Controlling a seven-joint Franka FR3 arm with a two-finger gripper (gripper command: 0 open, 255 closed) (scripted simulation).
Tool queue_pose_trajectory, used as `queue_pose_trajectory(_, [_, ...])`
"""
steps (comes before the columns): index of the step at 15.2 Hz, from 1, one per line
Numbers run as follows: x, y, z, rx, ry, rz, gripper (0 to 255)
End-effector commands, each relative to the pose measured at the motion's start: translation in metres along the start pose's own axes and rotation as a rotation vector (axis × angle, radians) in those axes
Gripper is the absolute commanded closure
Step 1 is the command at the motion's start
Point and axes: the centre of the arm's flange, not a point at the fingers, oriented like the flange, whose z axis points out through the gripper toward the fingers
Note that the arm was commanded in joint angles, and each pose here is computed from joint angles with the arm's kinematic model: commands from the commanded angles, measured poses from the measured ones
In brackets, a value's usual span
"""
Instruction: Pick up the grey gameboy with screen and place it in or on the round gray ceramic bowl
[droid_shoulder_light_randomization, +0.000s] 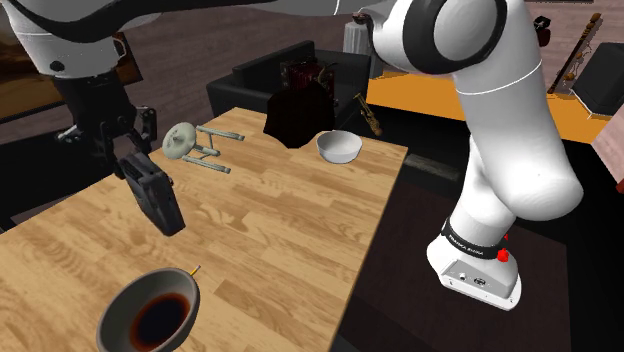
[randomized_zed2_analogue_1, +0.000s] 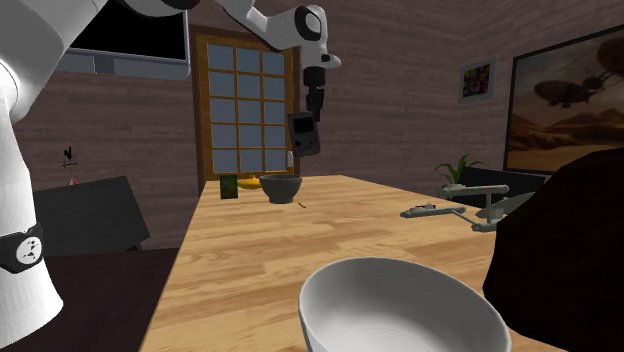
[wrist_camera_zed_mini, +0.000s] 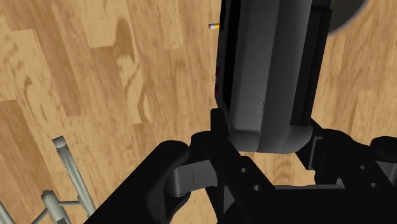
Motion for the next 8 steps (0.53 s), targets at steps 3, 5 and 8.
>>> queue_pose_trajectory(3, [-0.026, -0.047, -0.007, 0.000, 0.001, 0.001, 255])
queue_pose_trajectory(5, [-0.038, -0.070, -0.012, 0.000, 0.001, 0.001, 255])
queue_pose_trajectory(8, [-0.060, -0.111, -0.020, 0.000, 0.001, 0.001, 255])
